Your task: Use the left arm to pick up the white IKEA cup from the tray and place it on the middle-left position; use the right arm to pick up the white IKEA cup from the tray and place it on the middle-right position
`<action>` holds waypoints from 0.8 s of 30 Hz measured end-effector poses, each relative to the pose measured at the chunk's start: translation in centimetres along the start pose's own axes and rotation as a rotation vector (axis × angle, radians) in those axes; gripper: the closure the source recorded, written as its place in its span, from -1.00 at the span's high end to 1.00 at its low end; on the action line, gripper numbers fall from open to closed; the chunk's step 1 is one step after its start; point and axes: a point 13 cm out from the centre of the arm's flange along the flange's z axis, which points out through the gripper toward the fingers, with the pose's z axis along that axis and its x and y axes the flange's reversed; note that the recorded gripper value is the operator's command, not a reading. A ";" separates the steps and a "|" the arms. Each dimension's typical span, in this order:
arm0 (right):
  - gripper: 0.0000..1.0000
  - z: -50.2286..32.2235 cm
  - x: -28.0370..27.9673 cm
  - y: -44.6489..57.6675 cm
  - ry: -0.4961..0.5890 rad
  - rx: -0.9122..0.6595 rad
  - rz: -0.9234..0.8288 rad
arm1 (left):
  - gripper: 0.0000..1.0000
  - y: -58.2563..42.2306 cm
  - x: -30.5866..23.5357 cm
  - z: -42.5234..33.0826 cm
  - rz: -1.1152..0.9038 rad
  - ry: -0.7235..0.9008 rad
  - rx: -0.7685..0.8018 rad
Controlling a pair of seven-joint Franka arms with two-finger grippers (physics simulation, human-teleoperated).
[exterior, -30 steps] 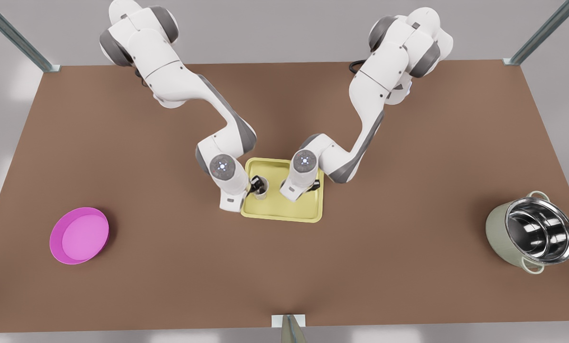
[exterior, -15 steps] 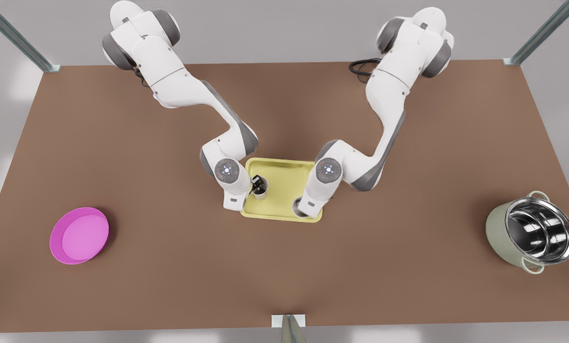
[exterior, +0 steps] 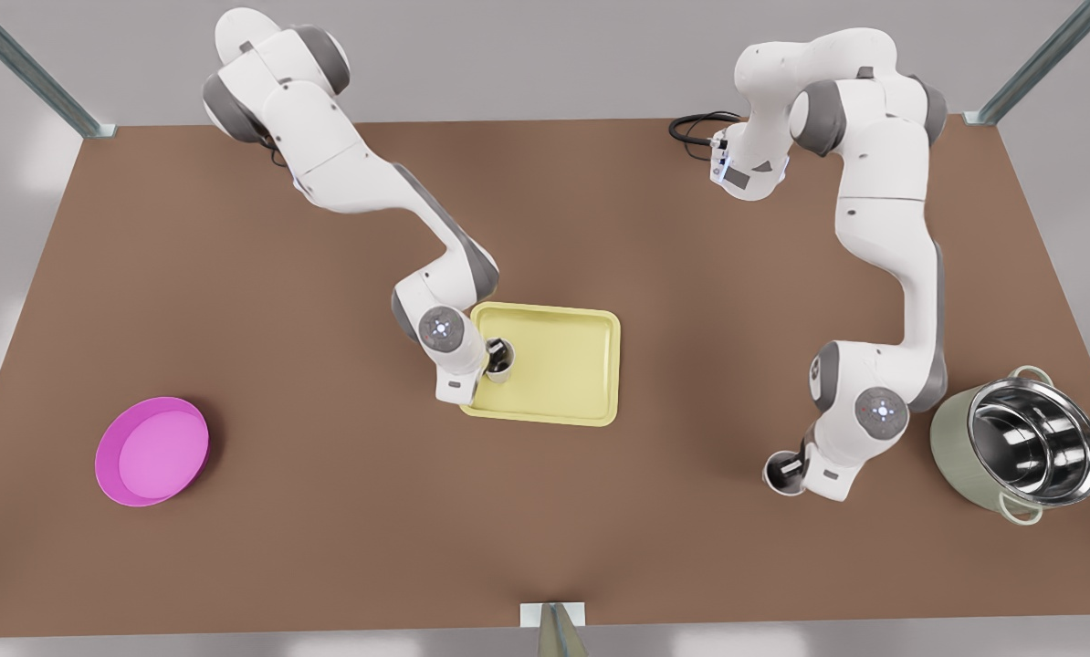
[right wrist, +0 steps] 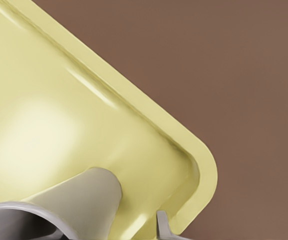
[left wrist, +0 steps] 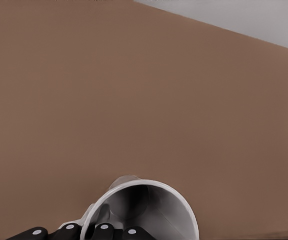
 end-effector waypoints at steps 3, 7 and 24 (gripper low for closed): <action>-0.67 0.2 0.1 0.4 0.003 -0.006 -0.004 | -0.58 -0.3 1.2 2.0 0.081 -0.008 0.010; -1.00 0.1 0.4 1.5 0.014 -0.037 -0.015 | -0.32 -0.8 0.5 2.0 0.161 -0.047 0.029; -1.00 -15.9 -0.4 -20.1 -0.072 -0.066 0.176 | 1.00 -2.1 -2.4 -4.8 0.392 -0.153 0.054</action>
